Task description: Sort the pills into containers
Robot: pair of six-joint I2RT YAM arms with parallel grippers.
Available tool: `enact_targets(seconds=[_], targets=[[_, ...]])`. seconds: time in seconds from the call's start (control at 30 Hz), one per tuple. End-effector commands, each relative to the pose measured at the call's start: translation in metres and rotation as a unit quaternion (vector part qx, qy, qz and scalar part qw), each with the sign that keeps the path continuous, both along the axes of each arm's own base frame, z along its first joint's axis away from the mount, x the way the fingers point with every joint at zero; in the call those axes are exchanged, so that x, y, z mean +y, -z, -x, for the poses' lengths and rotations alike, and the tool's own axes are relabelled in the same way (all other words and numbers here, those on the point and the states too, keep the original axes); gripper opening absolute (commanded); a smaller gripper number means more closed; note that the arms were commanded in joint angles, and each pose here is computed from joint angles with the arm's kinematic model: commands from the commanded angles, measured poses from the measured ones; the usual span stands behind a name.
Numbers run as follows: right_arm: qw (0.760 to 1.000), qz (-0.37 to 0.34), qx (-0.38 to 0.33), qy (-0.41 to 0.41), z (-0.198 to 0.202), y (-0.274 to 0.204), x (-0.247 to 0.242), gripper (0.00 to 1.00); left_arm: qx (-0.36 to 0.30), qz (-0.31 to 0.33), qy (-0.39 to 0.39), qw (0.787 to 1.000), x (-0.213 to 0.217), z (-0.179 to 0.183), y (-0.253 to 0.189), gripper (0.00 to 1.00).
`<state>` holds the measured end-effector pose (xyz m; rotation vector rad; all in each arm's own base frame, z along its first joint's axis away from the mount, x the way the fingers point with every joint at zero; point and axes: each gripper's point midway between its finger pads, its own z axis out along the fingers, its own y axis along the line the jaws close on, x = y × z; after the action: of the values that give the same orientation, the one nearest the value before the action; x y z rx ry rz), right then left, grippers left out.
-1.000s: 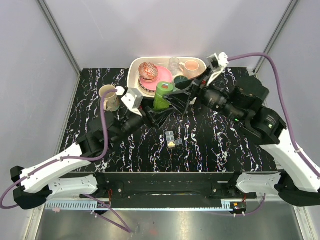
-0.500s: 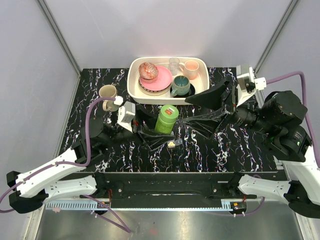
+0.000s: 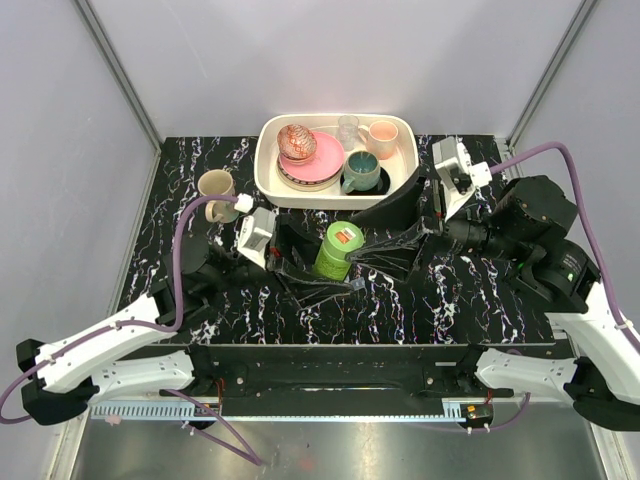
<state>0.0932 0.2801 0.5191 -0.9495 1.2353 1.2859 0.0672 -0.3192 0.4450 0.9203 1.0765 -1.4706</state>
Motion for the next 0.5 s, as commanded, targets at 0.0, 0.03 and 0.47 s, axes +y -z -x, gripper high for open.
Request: enact_targets(seconds=[0.0,0.03,0.47], targets=[[1.0,-0.017,-0.019,-0.013,0.006,-0.012,-0.001,0.59,-0.03,0.051,0.018,0.998,0.008,0.01,-0.031,0.0],[1.0,-0.015,-0.017,-0.015,0.006,-0.011,0.0,0.55,-0.031,0.052,0.018,0.998,0.008,0.01,-0.032,0.0],[0.998,-0.009,0.021,0.066,-0.032,-0.003,0.009,0.18,-0.024,0.001,-0.171,0.985,0.011,-0.059,-0.028,0.0]])
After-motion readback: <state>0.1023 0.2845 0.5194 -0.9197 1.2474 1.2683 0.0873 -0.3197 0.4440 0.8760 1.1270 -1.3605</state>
